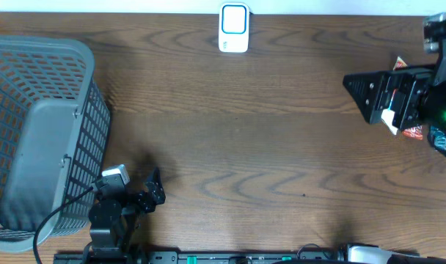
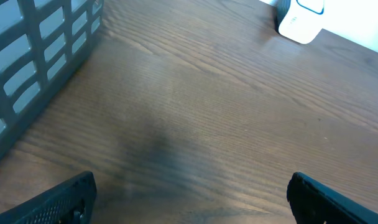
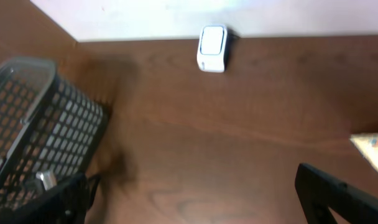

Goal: Scan the item barcode

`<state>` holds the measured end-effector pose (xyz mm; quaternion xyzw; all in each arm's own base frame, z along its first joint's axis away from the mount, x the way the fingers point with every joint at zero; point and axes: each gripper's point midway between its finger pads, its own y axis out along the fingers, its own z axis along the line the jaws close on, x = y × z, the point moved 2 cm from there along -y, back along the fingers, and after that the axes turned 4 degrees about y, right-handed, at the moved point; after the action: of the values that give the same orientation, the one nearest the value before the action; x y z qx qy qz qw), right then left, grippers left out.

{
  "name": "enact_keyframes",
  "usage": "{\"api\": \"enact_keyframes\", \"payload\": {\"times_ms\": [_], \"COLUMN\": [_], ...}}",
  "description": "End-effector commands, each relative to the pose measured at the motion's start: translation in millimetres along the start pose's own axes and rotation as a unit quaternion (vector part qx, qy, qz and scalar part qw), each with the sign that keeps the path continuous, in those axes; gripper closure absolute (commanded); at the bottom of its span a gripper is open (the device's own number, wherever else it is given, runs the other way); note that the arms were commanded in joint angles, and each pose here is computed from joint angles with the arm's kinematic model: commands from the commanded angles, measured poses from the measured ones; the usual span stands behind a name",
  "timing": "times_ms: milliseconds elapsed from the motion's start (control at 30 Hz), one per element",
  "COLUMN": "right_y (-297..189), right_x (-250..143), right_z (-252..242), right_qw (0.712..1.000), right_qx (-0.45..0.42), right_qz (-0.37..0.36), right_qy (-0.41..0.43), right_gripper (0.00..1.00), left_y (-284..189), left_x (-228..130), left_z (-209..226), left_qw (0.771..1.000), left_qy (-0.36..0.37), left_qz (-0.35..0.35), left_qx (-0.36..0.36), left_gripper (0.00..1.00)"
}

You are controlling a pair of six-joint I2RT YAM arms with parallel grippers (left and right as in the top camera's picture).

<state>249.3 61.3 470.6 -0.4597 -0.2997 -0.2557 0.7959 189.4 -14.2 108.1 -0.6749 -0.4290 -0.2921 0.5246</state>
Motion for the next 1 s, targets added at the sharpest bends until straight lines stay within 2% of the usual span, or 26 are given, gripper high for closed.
{"api": "enact_keyframes", "payload": {"times_ms": [0, 567, 767, 967], "right_y": [3, 3, 5, 13], "right_x": [-11, -12, -16, -37], "right_z": [0, -6, -4, -7], "right_qw": [1.000, 0.999, 0.993, 0.985], "right_qx": [0.000, -0.018, -0.025, -0.061], "right_qz": [0.027, 0.030, 0.038, 0.078], "right_qy": [0.012, 0.011, -0.111, -0.143], "right_gripper": [0.01, 0.01, 0.01, 0.01], "left_y": [2, 2, 2, 2], "left_x": [-6, -6, -7, -6], "left_z": [1, 1, 1, 1], "left_qw": [1.000, 1.000, 1.000, 1.000], "left_qy": [-0.006, -0.006, -0.006, -0.006], "left_qz": [0.011, 0.011, 0.011, 0.011], "left_qx": [0.000, 0.000, 0.000, 0.000], "left_gripper": [0.02, 0.02, 0.02, 0.02]}}
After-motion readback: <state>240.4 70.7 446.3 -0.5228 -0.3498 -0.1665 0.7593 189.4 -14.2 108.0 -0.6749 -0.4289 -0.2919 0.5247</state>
